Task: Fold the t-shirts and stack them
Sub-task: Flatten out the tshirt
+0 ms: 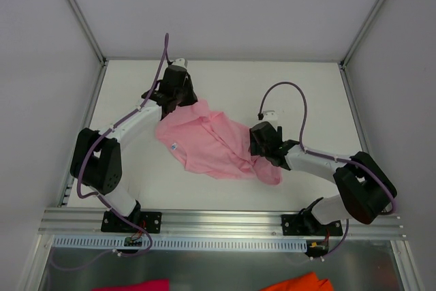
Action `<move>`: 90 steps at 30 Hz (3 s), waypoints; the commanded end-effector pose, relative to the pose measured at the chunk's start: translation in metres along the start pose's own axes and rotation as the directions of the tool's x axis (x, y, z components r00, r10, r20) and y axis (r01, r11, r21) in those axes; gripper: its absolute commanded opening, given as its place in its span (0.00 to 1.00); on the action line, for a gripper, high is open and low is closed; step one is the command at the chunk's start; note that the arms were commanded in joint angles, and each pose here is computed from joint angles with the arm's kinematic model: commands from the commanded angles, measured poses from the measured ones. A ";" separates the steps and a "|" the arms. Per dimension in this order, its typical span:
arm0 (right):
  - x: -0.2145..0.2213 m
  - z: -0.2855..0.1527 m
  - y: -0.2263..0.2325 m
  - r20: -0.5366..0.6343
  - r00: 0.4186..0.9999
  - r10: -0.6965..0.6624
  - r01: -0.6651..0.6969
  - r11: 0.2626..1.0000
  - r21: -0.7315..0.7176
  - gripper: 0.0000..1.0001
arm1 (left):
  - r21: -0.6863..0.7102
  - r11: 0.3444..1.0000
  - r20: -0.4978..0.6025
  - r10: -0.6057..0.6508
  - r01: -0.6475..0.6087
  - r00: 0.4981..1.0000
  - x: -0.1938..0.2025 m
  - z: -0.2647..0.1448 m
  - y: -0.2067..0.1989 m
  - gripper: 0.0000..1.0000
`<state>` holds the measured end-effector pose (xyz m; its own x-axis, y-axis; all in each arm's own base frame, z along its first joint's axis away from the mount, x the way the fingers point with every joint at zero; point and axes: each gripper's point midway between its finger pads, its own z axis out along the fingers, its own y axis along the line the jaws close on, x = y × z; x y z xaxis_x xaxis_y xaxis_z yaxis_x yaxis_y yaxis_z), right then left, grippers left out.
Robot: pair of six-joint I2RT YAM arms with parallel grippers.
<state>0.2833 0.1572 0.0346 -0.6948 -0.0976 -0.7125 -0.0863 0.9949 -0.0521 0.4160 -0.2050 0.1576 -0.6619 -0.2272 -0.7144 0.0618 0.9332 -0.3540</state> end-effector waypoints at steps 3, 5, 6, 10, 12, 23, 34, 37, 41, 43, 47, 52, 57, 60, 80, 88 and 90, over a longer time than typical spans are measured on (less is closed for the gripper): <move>-0.035 -0.014 0.014 0.081 0.997 0.008 -0.002 0.997 -0.077 0.67 | 0.006 1.000 0.045 0.022 -0.022 0.999 -0.019 0.001 -0.009 0.00; -0.036 -0.016 0.014 0.087 0.996 0.001 0.006 0.997 -0.080 0.67 | 0.005 1.000 0.044 0.022 -0.022 0.999 -0.018 0.002 -0.009 0.00; -0.039 -0.017 0.015 0.093 0.996 0.003 0.005 0.996 -0.086 0.67 | 0.007 1.000 0.044 0.022 -0.022 0.999 -0.018 0.002 -0.010 0.00; -0.045 -0.019 0.021 0.109 0.994 -0.005 0.017 0.993 -0.116 0.67 | 0.010 1.000 0.039 0.022 -0.023 0.999 -0.018 0.003 -0.010 0.00; -0.046 -0.022 0.022 0.112 0.994 -0.019 0.033 0.992 -0.120 0.67 | 0.010 1.000 0.037 0.023 -0.023 0.999 -0.017 0.004 -0.010 0.00; -0.046 -0.010 0.038 0.116 0.991 -0.070 0.088 0.983 -0.161 0.67 | 0.006 1.000 0.036 0.026 -0.026 0.999 -0.017 0.004 -0.009 0.00; -0.038 0.010 0.040 0.089 0.995 -0.052 0.068 0.979 -0.191 0.57 | -0.010 0.999 0.034 0.031 -0.031 0.999 -0.015 0.007 -0.006 0.00; -0.034 0.015 0.040 0.078 0.995 -0.055 0.069 0.980 -0.188 0.50 | -0.011 0.999 0.033 0.031 -0.031 0.999 -0.015 0.008 -0.006 0.00; -0.032 0.019 0.041 0.066 0.996 -0.063 0.074 0.981 -0.182 0.10 | -0.012 0.999 0.032 0.032 -0.031 0.999 -0.015 0.008 -0.006 0.00; -0.033 0.019 0.040 0.068 0.996 -0.061 0.072 0.982 -0.177 0.01 | -0.012 0.999 0.032 0.032 -0.031 0.999 -0.015 0.009 -0.006 0.00; -0.043 0.014 0.035 0.091 0.994 -0.054 0.067 0.987 -0.147 0.01 | -0.004 1.000 0.027 0.030 -0.030 0.999 -0.014 0.011 -0.007 0.00; -0.091 -0.017 0.036 0.214 0.970 -0.112 0.135 0.986 -0.094 0.01 | 0.006 1.000 0.019 0.027 -0.027 0.999 -0.013 0.012 -0.009 0.00; -0.127 -0.054 0.042 0.334 0.923 -0.191 0.218 0.975 -0.046 0.01 | 0.014 1.000 0.022 0.028 -0.028 0.999 -0.014 0.008 -0.011 0.00; -0.136 -0.079 0.047 0.403 0.889 -0.219 0.258 0.965 -0.043 0.01 | 0.020 0.999 0.024 0.026 -0.026 0.999 -0.014 0.007 -0.013 0.00; -0.013 -0.167 0.129 0.496 0.822 -0.278 0.516 0.731 -0.446 0.83 | 0.047 0.998 0.024 0.031 -0.032 0.999 -0.015 0.004 -0.026 0.00; -0.019 -0.132 0.112 0.411 0.886 -0.216 0.337 0.908 -0.249 0.74 | 0.043 0.998 0.022 0.037 -0.038 0.999 -0.014 0.005 -0.027 0.00; -0.019 -0.131 0.101 0.396 0.913 -0.100 0.209 0.947 -0.243 0.69 | 0.037 0.998 0.027 0.040 -0.041 0.999 -0.015 0.005 -0.025 0.00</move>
<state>0.1772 0.2640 0.1053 -0.3196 -0.4016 -0.8582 -0.5898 0.7932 -0.1515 0.4214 -0.2193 0.1514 -0.6758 -0.1957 -0.7106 0.0802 0.9388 -0.3349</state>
